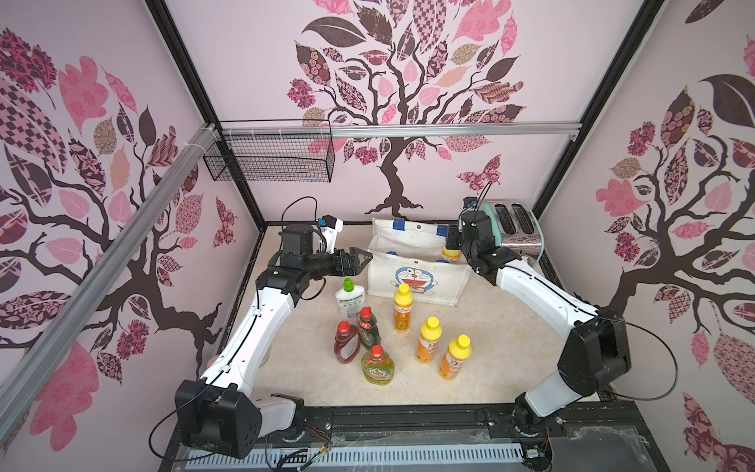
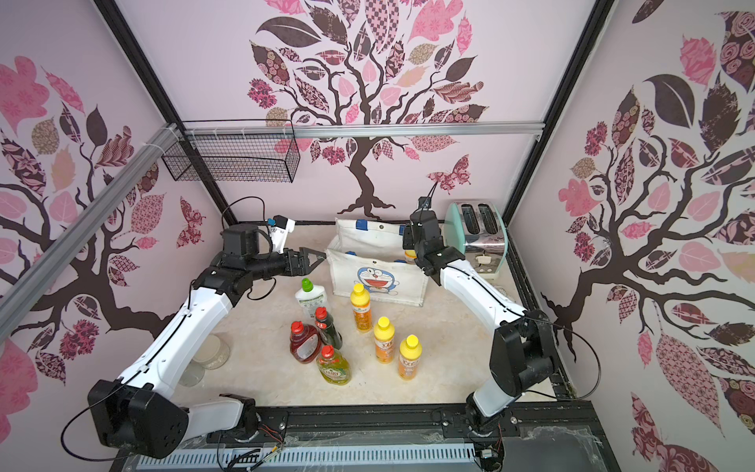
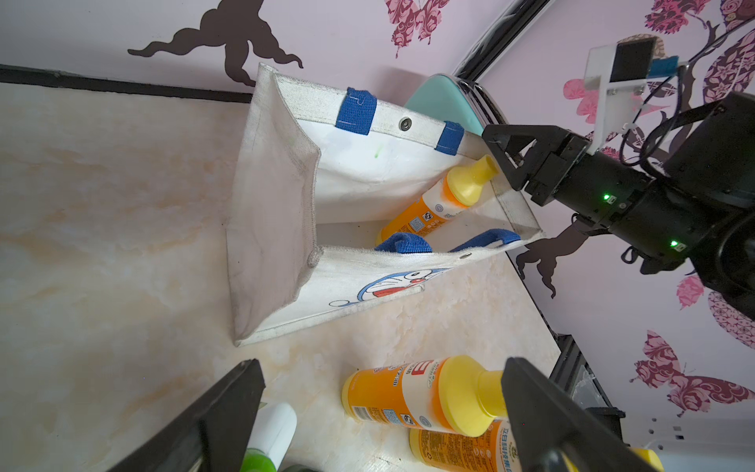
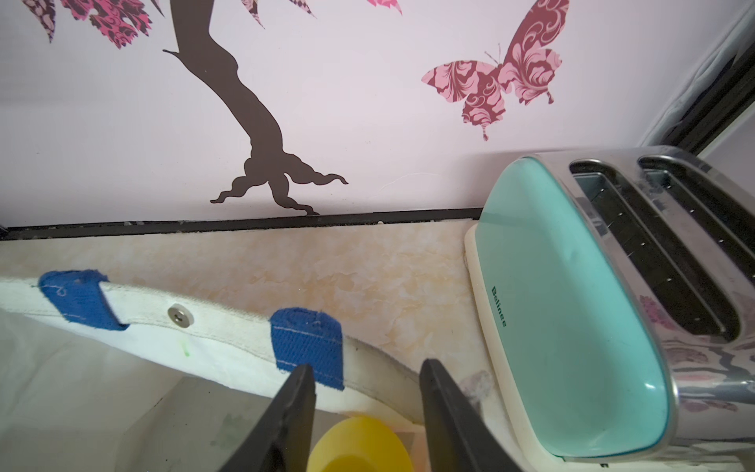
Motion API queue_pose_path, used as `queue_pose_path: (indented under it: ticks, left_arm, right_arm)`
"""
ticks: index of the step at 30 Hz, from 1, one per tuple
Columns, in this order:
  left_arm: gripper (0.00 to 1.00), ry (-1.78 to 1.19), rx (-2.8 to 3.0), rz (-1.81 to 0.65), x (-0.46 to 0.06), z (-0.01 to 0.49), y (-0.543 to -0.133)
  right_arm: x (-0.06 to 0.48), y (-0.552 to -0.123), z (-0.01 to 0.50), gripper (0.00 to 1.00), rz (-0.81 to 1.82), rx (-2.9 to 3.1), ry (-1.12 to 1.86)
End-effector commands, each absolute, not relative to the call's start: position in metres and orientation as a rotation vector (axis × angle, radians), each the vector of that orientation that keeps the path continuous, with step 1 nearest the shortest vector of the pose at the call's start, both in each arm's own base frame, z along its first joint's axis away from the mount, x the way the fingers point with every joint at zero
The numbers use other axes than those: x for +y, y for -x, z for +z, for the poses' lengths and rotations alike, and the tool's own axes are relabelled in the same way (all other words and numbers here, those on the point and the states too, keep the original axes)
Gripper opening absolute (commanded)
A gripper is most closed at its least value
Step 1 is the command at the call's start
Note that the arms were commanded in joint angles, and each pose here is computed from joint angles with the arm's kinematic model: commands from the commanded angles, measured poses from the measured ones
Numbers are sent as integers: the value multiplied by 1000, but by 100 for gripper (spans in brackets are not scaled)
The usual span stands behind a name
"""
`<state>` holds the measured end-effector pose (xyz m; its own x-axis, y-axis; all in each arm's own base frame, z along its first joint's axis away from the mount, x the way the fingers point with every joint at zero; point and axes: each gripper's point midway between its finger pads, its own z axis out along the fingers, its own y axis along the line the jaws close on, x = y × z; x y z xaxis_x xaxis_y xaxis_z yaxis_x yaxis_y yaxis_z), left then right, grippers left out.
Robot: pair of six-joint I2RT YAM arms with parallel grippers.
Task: Pack dish soap into the shopping bag
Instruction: Place the bottle of dish soap in the shopping bag, then pick up the bottle of dish soap at the center of the board.
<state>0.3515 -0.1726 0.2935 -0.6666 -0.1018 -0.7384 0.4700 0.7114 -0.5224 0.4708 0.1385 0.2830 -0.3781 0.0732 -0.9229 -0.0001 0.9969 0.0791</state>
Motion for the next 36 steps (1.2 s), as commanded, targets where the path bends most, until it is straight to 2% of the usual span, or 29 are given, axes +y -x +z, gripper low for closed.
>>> queue_pose_path:
  ticks: [1,8,13,18,23,30,36]
  left_arm:
    - [97,-289,2111,-922,-174,294,-353]
    - [97,-265,2113,-948,-176,305,-357]
    - [97,-311,2120,-917,-175,318,-353]
    - [97,-287,2123,-940,-176,322,-350]
    - [97,-262,2138,-955,-180,317,-348]
    - [97,-274,2152,-942,-192,321,-348]
    - [97,-250,2208,-877,-188,297,-341]
  right_arm:
    - [136,-458,303,53,103,1945,-33]
    - [156,-425,314,71,265,2011,97]
    - [186,-375,322,77,423,2025,310]
    - [217,-323,330,78,542,1983,486]
    - [232,-289,327,78,741,1934,561]
    - [239,-267,312,76,870,1957,588]
    - [239,-256,300,75,863,1958,664]
